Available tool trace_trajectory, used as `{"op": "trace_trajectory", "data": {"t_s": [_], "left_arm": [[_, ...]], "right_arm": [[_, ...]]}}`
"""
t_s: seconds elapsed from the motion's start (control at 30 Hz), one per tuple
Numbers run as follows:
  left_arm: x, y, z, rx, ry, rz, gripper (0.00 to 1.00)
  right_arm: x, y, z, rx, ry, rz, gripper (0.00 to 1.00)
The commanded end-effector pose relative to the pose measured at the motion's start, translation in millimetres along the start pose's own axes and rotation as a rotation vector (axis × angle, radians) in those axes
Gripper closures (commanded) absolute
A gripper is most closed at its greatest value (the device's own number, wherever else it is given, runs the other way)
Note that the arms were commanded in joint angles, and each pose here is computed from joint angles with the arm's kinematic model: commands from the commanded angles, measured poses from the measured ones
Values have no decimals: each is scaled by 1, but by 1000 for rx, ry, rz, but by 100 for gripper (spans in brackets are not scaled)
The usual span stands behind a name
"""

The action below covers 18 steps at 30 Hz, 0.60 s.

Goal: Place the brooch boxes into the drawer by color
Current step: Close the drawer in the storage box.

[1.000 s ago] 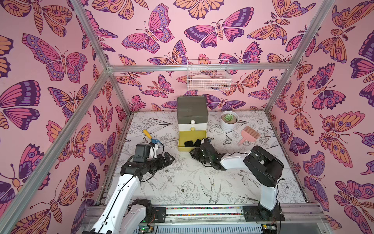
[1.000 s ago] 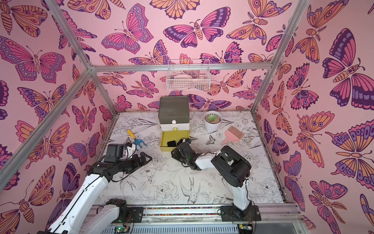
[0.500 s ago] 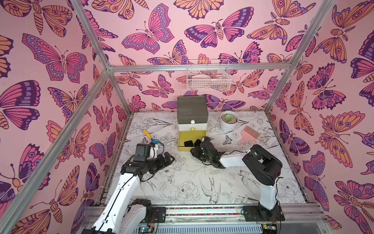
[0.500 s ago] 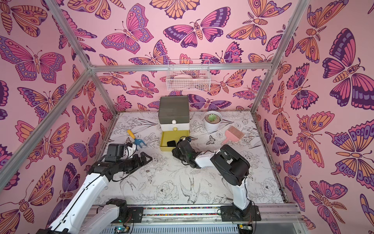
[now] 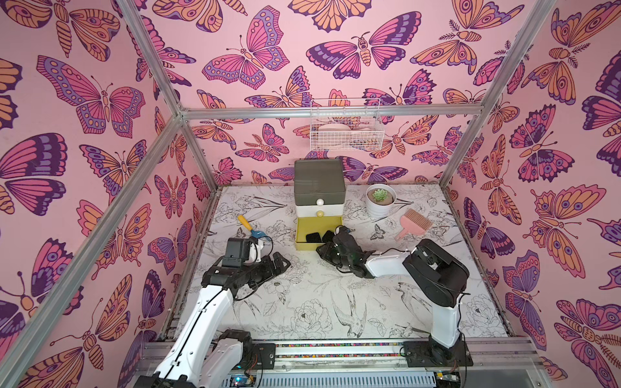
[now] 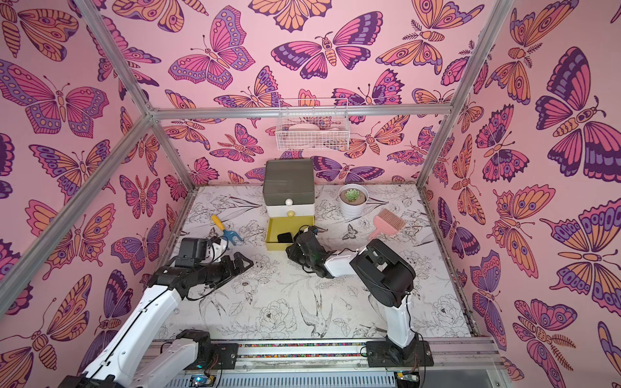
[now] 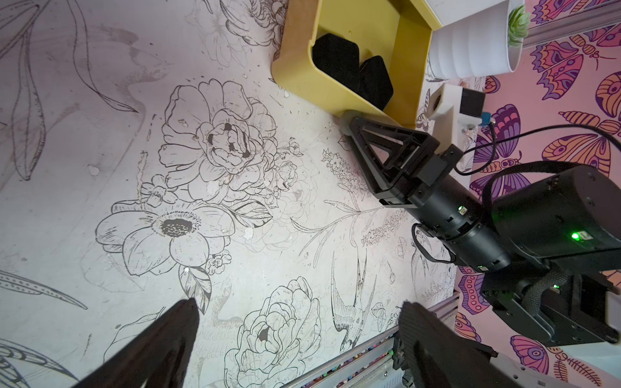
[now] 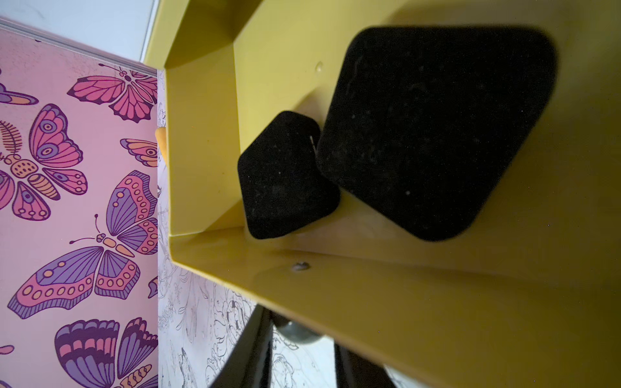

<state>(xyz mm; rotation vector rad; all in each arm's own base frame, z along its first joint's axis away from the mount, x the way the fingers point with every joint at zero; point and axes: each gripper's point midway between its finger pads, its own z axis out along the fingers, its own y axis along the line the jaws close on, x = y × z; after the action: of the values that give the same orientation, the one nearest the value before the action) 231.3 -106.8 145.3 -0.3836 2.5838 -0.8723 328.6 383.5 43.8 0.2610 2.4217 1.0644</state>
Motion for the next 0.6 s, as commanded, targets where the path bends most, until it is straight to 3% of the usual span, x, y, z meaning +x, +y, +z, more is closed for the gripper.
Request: {"op": "trace_trajectory", "data": {"t_s": [0.0,0.33,0.57], "left_arm": [[5,1,3,4,25,2,0],[2,0,4,-2,29,6,0],[3,-1,4,-1,29,9,0]], "right_arm": [[-39,4,-4,5,-98,-9,72],[-65,19,9,-28,-121,-5,68],[-73,23,17,-41,-116,-2,57]]}}
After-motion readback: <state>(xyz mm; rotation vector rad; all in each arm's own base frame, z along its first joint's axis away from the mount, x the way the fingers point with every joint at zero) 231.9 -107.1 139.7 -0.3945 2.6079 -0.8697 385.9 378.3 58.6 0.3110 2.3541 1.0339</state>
